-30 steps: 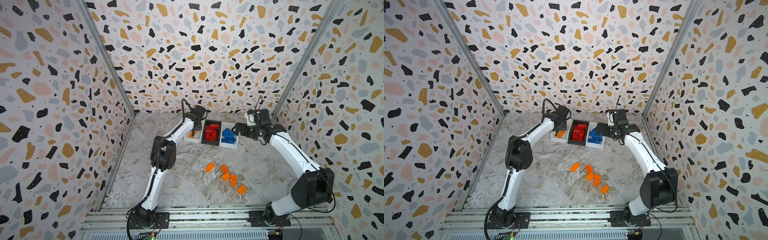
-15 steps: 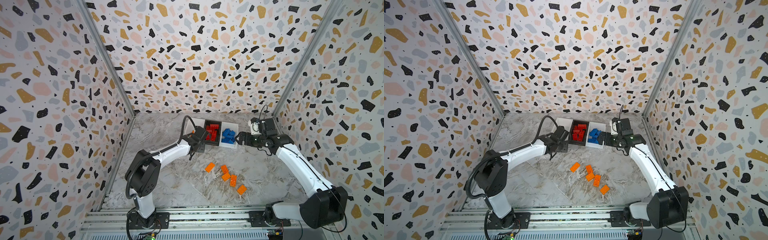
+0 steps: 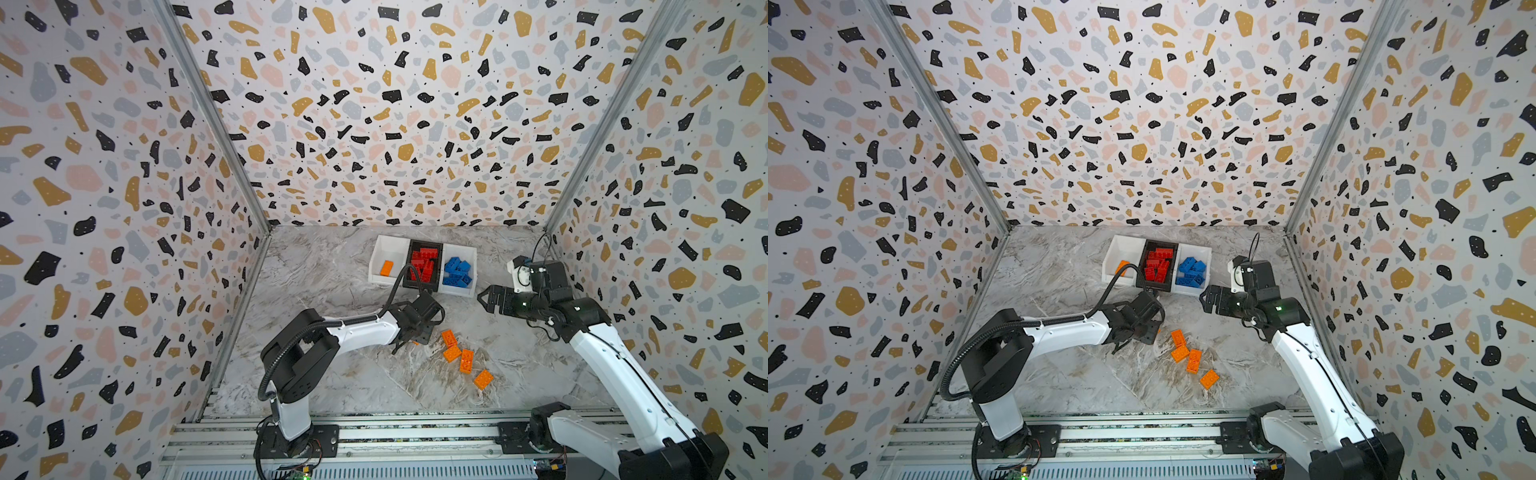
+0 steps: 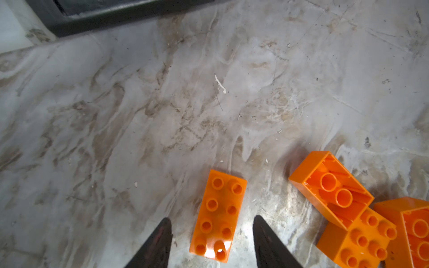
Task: Sort the legos into containers by color
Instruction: 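Move the left gripper back to the remaining orange bricks, then grasp the other orange 2x4 brick with the left gripper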
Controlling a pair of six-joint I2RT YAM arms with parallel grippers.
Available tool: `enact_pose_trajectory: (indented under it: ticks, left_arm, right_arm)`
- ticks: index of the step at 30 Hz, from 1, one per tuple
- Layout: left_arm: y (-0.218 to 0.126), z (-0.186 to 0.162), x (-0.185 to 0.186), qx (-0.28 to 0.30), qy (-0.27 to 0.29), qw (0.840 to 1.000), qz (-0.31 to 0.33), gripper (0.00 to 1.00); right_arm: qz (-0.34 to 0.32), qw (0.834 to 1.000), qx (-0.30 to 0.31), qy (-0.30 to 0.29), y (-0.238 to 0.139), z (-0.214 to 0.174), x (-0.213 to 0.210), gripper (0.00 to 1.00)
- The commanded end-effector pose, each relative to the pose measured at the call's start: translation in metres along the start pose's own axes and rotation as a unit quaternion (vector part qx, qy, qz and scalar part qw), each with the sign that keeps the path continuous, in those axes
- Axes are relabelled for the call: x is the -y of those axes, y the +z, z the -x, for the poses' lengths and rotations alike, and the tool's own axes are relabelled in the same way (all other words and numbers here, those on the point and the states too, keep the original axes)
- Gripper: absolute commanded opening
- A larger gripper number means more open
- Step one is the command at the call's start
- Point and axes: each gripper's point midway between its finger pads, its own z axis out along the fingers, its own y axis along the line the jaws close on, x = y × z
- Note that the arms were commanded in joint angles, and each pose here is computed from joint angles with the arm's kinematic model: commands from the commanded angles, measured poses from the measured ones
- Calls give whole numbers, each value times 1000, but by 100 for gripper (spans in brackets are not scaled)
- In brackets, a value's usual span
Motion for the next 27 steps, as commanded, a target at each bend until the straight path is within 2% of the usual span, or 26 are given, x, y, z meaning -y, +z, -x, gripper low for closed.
enact_pose_trajectory:
  ticks: [1,9,11,13,14,16,21,27]
  left_arm:
    - [9,1,6,-5,23,1000,-12,58]
    - [23,-18,1,-35,45,998,-3,54]
    - [27,-23,-3,-44,49,998,7,47]
    - [29,-24,-6,-49,51,997,19,30]
    - [29,-24,-7,-50,50,997,22,26]
    - [25,-19,-10,-47,50,997,30,22]
    - [6,17,-35,-25,20,998,50,20]
    - [-29,94,-107,44,-38,992,110,21]
  right_arm:
    - [-1,1000,-2,13,-6,-6,0,99]
    - [-7,1000,5,12,-5,3,-1,99]
    - [-6,1000,4,11,-2,5,-2,99]
    - [-5,1000,2,11,1,7,-2,99]
    - [-4,1000,1,10,2,8,-2,99]
    - [-3,1000,-1,9,5,9,-3,99]
    - [0,1000,-5,6,11,14,-5,99]
    - [4,1000,-6,2,23,24,-9,99]
